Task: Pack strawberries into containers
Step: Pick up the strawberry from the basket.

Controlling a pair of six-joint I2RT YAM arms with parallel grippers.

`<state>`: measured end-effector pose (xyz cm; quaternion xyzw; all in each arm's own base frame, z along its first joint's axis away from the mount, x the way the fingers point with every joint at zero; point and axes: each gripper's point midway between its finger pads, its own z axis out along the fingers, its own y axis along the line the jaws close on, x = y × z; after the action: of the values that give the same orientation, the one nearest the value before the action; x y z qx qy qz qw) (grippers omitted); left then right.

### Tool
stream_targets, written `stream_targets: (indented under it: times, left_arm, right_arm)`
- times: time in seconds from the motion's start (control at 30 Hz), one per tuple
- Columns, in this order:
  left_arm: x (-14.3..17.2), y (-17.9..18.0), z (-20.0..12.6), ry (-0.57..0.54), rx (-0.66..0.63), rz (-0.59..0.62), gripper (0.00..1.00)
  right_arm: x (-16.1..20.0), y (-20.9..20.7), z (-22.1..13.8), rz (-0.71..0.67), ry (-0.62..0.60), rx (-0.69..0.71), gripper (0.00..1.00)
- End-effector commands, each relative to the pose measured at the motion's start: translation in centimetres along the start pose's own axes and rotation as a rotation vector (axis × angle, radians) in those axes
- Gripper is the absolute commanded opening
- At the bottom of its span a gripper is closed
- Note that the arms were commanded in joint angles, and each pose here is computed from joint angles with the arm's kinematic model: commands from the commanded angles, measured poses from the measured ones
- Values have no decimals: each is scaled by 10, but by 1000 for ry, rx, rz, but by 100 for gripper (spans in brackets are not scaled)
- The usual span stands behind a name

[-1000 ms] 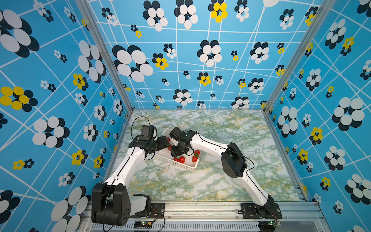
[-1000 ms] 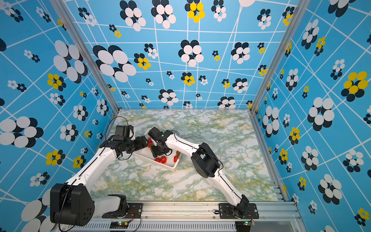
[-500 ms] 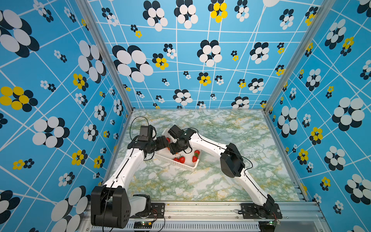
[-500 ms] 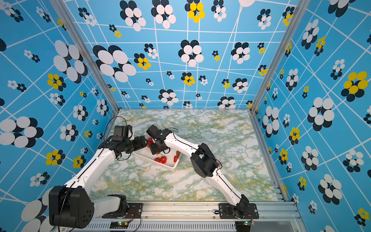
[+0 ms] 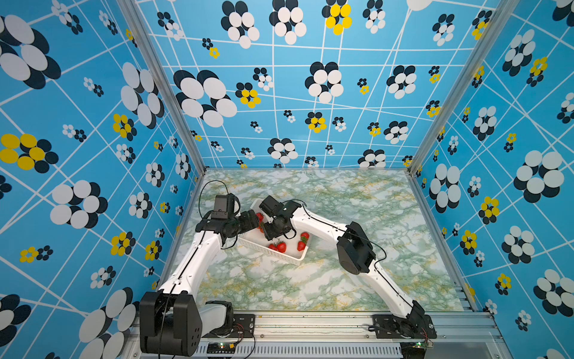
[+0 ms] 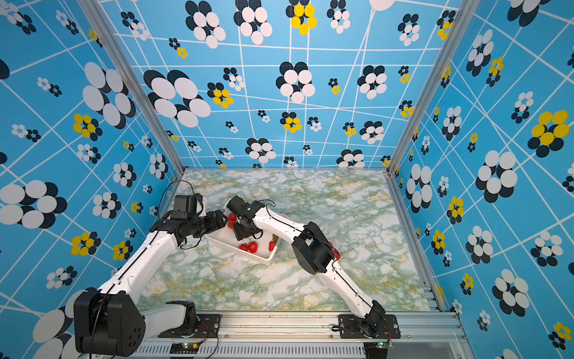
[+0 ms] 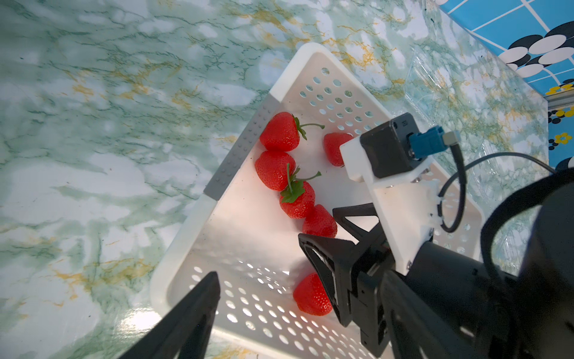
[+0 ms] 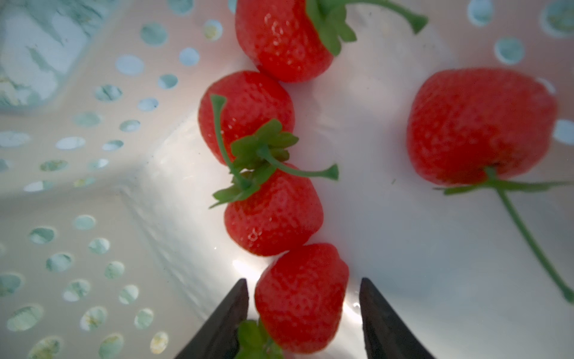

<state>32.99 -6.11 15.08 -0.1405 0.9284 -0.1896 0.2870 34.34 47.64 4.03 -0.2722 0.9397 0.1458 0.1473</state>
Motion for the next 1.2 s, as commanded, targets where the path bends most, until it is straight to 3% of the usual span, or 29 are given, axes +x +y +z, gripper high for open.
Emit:
stream_targets:
  times: [0.0,0.67,1.17]
  left_arm:
    - [3,4,-1,0,1,-4,83]
    - [4,1,1,6,19,-7,82]
    - [3,-4,0,4,33,-4,82]
  right_arm:
    - [1,-9,9,-1,10,29,58]
    - [-3,-17,0,-8,0,52,30]
    - [-13,-28,-31,11,-66,66,24]
